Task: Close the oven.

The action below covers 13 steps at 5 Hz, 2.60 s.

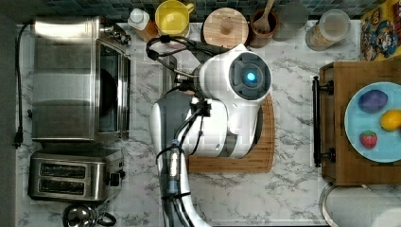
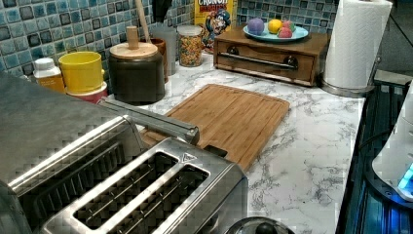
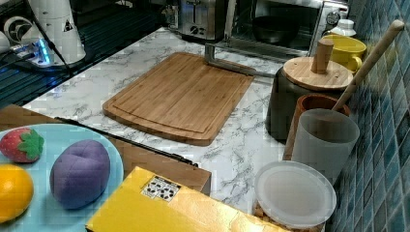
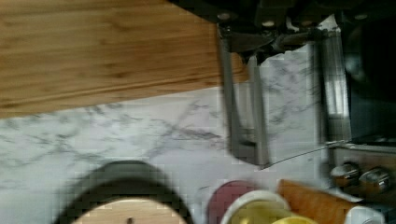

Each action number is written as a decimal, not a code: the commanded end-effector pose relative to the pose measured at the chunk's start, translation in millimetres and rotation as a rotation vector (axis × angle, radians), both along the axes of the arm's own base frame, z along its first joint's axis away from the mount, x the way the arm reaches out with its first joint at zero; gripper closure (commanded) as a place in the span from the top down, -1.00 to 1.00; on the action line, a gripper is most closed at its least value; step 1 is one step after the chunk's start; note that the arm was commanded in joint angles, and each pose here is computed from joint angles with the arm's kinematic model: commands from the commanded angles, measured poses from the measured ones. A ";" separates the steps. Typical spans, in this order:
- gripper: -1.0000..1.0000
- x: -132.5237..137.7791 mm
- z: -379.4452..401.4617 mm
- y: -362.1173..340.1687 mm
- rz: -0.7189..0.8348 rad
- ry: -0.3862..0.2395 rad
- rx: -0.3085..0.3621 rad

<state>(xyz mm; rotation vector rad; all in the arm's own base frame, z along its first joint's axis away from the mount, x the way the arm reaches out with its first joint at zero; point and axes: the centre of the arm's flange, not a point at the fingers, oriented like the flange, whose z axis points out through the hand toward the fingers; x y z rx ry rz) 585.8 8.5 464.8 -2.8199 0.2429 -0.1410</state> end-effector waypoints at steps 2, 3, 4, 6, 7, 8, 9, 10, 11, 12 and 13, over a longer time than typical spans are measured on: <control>-1.00 -44.8 -105.9 -26.2 0.273 -0.100 0.273; -1.00 -29.6 -138.4 -11.0 0.310 -0.053 0.316; -1.00 -20.7 -168.6 -19.7 0.286 -0.072 0.363; -1.00 -14.8 -186.6 -37.5 0.236 -0.138 0.388; -1.00 -13.1 -173.6 -42.9 0.212 -0.191 0.406; -1.00 -9.4 -171.3 -38.0 0.212 -0.221 0.404; -1.00 -1.1 -182.2 -16.1 0.242 -0.198 0.419; -1.00 11.9 -206.1 24.2 0.299 -0.143 0.400; -1.00 18.4 -215.4 45.0 0.286 -0.154 0.385; -1.00 24.1 -194.2 40.1 0.273 -0.193 0.443; -1.00 31.0 -185.2 34.8 0.243 -0.219 0.453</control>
